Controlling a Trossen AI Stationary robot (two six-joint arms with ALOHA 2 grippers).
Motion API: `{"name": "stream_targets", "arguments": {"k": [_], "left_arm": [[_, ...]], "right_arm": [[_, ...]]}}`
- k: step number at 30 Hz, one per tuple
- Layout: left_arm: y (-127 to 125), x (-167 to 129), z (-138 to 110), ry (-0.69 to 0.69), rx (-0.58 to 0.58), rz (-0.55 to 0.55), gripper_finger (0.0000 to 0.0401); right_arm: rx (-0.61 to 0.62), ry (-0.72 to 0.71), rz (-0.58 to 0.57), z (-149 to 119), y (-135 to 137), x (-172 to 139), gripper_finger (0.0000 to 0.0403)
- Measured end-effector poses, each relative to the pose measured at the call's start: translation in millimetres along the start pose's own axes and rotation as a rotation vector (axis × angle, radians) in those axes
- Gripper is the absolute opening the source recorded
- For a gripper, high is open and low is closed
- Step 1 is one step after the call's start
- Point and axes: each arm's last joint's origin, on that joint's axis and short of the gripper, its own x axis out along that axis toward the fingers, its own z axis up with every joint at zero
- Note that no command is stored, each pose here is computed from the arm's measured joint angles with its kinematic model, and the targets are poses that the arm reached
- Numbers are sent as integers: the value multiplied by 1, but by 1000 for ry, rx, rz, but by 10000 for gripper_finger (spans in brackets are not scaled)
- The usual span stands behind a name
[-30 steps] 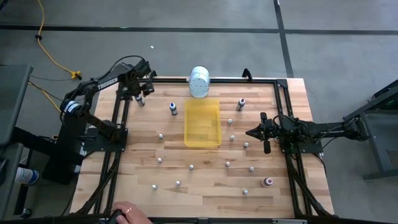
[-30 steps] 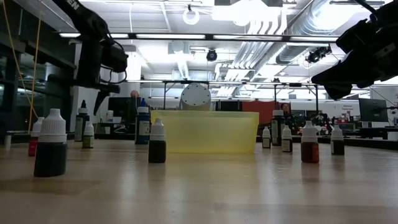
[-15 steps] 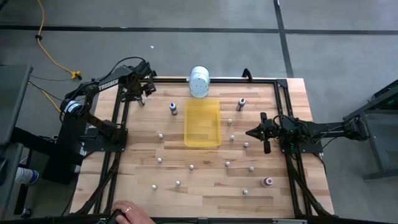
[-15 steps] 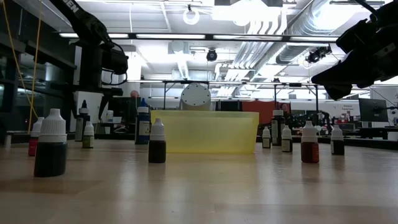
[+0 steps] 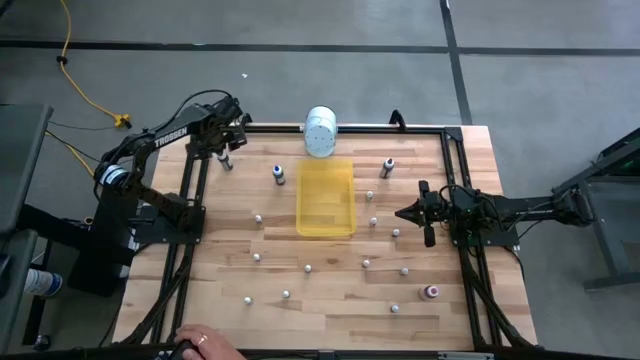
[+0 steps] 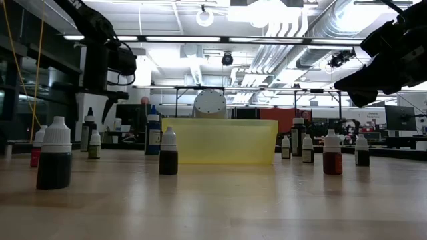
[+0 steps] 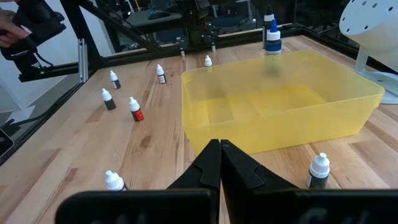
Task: Pick & Place food coloring
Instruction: Put the big black food coloring bottle in the yellow transparent bin
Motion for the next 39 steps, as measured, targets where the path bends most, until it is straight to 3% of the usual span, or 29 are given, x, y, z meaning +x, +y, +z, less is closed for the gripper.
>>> {"name": "stream_targets", "arguments": {"k": [11, 28, 39], "left_arm": [[0, 0, 0, 10, 2, -4, 279], [0, 0, -1, 29, 7, -11, 115], [1, -3, -3, 73, 53, -53, 113]], "right_arm": [[0, 0, 0, 0, 0, 0, 0], [0, 0, 0, 0, 0, 0, 0], [0, 0, 0, 0, 0, 0, 0]]}}
